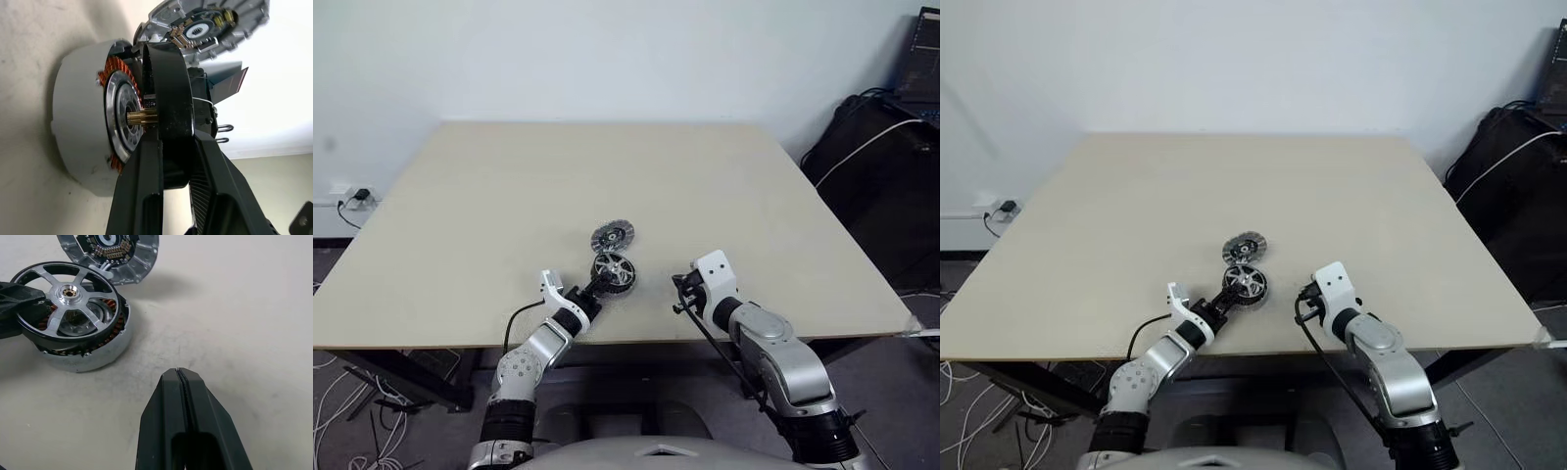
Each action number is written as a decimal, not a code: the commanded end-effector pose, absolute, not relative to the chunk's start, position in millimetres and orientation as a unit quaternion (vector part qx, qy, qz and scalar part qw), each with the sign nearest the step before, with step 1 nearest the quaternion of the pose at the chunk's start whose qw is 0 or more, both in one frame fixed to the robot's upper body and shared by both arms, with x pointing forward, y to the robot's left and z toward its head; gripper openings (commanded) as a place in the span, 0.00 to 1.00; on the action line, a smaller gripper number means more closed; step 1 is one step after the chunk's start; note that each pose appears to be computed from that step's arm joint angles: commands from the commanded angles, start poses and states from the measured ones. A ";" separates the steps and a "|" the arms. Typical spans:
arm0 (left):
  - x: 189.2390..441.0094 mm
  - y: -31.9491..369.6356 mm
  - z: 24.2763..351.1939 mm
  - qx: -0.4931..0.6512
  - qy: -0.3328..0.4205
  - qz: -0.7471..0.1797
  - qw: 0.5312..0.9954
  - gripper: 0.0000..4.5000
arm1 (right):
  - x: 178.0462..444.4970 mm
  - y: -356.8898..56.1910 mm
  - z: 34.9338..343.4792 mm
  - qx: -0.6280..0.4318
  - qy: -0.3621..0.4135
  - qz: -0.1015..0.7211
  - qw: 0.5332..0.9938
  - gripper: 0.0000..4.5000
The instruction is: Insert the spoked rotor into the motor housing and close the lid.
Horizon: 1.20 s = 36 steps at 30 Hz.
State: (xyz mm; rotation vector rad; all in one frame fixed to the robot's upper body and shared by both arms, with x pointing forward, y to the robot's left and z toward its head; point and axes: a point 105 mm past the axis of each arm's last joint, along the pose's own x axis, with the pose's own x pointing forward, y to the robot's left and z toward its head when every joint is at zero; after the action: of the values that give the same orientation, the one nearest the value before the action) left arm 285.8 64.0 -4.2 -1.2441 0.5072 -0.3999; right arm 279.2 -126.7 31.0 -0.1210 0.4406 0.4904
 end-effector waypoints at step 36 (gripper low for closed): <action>276.0 91.2 34.7 -0.476 0.169 -0.151 0.850 0.67 | 289.5 -116.4 45.0 -0.054 0.182 0.254 0.948 0.00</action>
State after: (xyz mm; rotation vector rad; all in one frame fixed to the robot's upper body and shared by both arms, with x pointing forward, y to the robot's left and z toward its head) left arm 272.4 87.7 17.1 -1.0154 0.4355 -0.2989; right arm 284.2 -119.1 34.3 -0.1099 0.4219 0.5062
